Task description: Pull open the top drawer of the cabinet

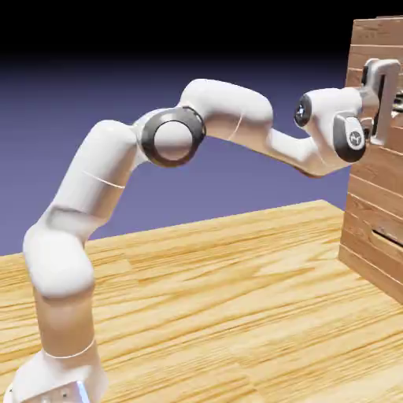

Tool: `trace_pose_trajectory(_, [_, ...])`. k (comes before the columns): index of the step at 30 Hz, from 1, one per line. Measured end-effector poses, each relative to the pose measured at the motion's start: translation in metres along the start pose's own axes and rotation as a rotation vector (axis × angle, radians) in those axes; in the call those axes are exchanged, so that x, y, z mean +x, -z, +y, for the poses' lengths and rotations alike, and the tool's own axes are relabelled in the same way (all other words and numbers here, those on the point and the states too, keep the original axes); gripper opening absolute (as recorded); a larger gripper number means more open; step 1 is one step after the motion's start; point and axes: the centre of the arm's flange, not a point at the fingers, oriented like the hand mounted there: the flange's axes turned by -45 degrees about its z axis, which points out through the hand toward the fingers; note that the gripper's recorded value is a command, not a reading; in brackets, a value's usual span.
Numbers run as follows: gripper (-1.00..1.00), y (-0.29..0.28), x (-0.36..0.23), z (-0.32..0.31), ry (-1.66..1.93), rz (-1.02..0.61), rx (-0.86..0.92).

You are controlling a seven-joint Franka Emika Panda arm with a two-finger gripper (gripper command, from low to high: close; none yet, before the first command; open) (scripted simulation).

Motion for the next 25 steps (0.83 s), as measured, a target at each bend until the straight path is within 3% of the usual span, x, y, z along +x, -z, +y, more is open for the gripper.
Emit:
trace_pose_trajectory(22, [-1.0, 0.173, 0.0, 0.0, -0.001, 0.0, 0.0])
trace_pose_trajectory(23, [1.0, 0.174, 0.0, 0.0, -0.001, 0.0, 0.0])
trace_pose_trajectory(25, [1.0, 0.174, 0.0, 0.0, -0.001, 0.001, -0.001])
